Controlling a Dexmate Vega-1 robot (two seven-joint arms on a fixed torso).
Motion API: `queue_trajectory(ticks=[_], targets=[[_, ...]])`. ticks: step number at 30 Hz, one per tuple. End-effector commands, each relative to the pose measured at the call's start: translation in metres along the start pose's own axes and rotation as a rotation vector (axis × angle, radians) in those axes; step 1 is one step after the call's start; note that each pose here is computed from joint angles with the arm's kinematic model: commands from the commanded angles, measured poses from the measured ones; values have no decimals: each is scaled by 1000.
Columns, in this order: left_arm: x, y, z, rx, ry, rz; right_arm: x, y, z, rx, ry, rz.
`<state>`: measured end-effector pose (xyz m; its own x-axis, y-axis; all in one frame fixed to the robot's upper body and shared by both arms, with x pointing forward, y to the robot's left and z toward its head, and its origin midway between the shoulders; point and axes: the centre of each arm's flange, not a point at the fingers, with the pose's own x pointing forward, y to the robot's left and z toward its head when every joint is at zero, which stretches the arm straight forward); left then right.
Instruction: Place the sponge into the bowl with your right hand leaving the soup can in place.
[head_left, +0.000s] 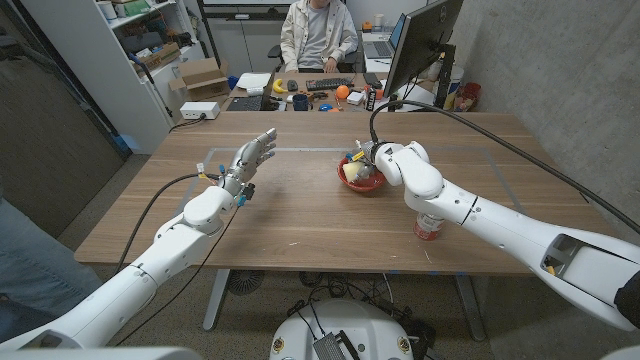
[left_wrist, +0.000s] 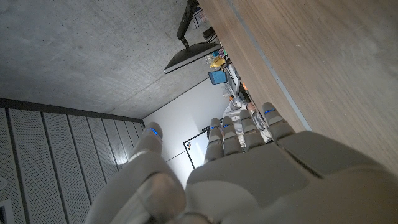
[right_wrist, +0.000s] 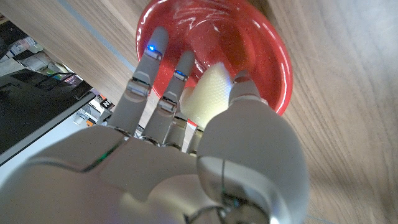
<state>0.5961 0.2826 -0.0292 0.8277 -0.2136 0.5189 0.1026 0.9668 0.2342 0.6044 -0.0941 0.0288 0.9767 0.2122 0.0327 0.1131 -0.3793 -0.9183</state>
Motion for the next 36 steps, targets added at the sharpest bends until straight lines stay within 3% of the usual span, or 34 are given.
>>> queue_trajectory(ticks=[1,7,11,22,36], targets=[[1,0,0,8,5,-4,-2,-4,-2,-17,4,20],[2,0,-1,2,4,-6,-3,-9,-5,-27,4,57],[2,1,-2,3,6,-2,-7,-13,-8,-25,20,24],[4,0,-3,-1,5,-9,-15,-22,-11,-32,17,46],[5,-1,-3,-4,3,-12,-30,-32,-14,-42,31,15]])
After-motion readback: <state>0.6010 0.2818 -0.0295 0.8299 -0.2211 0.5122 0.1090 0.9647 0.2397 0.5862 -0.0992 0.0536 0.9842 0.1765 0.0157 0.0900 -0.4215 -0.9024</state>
